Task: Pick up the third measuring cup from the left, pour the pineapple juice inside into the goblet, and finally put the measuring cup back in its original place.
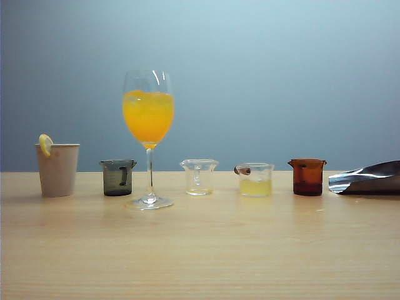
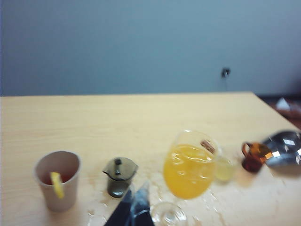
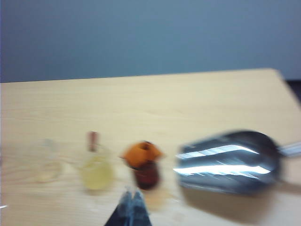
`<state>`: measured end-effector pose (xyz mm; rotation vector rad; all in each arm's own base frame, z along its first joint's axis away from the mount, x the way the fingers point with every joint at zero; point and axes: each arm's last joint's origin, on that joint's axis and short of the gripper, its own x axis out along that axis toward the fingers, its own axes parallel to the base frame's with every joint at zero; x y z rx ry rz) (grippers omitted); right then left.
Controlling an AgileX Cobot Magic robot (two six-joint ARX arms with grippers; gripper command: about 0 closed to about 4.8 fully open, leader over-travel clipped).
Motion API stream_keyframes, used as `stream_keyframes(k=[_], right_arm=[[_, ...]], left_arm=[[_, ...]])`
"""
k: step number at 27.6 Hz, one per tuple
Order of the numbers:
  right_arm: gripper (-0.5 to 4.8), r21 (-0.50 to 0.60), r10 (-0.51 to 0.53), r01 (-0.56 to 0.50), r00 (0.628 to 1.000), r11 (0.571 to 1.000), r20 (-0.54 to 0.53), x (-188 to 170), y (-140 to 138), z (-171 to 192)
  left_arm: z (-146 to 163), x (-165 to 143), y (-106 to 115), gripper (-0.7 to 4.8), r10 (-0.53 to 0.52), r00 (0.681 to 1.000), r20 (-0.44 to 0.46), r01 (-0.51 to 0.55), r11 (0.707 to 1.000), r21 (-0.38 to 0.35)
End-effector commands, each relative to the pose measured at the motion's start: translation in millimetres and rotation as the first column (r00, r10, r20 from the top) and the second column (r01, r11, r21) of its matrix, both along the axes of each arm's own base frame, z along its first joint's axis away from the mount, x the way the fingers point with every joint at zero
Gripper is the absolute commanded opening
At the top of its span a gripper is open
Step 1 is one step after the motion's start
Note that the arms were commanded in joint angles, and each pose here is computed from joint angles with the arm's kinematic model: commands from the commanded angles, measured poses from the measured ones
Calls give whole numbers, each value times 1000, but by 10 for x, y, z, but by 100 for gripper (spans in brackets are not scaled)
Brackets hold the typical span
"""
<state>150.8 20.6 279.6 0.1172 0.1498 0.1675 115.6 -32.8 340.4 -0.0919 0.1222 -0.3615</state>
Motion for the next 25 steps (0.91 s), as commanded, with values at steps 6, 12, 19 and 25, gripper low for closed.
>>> stream_keyframes(k=[6,12,19,25], right_arm=[[-9,-2,180,-180,984,984,-4,382,515,-165],[-9,-1,218,-218,975,976,-38,682,781,-451],[-9,5,212,-212,975,977,-70,983,1010,-905],[-9,-36,127,-131,987,991,-102,1190,1102,-1228]], left_arm=[[101,149,-122,-6,-135,982,-133,156,975,161],[51,157,-142,-6,-169,968,-184,198,968,154],[-18,183,-419,-6,-276,934,-228,321,928,191],[-165,335,-633,-6,-328,890,-317,404,889,216]])
